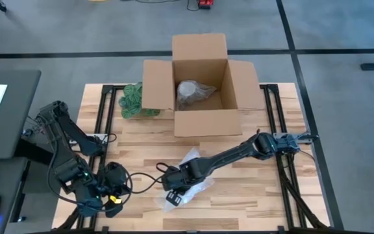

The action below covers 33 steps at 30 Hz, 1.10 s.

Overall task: Wrap mug
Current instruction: Wrap the yellow mug with bubble wrap

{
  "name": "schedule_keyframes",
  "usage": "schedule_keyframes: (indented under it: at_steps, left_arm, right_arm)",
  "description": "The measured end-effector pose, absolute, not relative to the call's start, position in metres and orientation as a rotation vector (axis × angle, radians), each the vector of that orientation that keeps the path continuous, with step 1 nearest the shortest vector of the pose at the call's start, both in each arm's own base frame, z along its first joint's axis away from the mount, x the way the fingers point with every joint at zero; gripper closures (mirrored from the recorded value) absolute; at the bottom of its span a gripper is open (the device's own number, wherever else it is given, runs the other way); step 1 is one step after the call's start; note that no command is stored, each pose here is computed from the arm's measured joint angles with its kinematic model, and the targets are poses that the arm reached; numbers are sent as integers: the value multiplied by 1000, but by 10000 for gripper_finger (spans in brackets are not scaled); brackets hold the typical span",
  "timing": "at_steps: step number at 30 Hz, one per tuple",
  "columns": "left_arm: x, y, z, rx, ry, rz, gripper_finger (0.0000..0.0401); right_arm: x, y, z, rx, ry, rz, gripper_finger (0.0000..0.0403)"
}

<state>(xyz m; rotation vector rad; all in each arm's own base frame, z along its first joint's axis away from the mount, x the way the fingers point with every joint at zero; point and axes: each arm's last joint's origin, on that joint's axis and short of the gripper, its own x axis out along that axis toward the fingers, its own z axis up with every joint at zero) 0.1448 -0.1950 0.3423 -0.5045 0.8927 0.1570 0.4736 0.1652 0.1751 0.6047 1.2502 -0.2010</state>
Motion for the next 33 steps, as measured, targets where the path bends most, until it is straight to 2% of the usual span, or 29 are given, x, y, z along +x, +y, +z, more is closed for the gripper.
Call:
schedule_keyframes:
  at_steps: [10, 16, 20, 25, 33]
  left_arm:
    - [145, -195, 342, -472, 895, 141, 401]
    - [144, -196, 342, -462, 891, 136, 401]
    - [141, -197, 342, -454, 893, 124, 401]
    - [141, -198, 342, -449, 895, 117, 401]
    - [139, -200, 342, -434, 886, 108, 401]
  right_arm:
    - [480, 162, 241, 647, 1184, -153, 403]
    - [470, 159, 263, 736, 1186, -143, 403]
    - [471, 166, 282, 817, 1122, -33, 403]
    - [475, 183, 266, 832, 1142, 3, 403]
    - [474, 180, 230, 775, 1254, -199, 403]
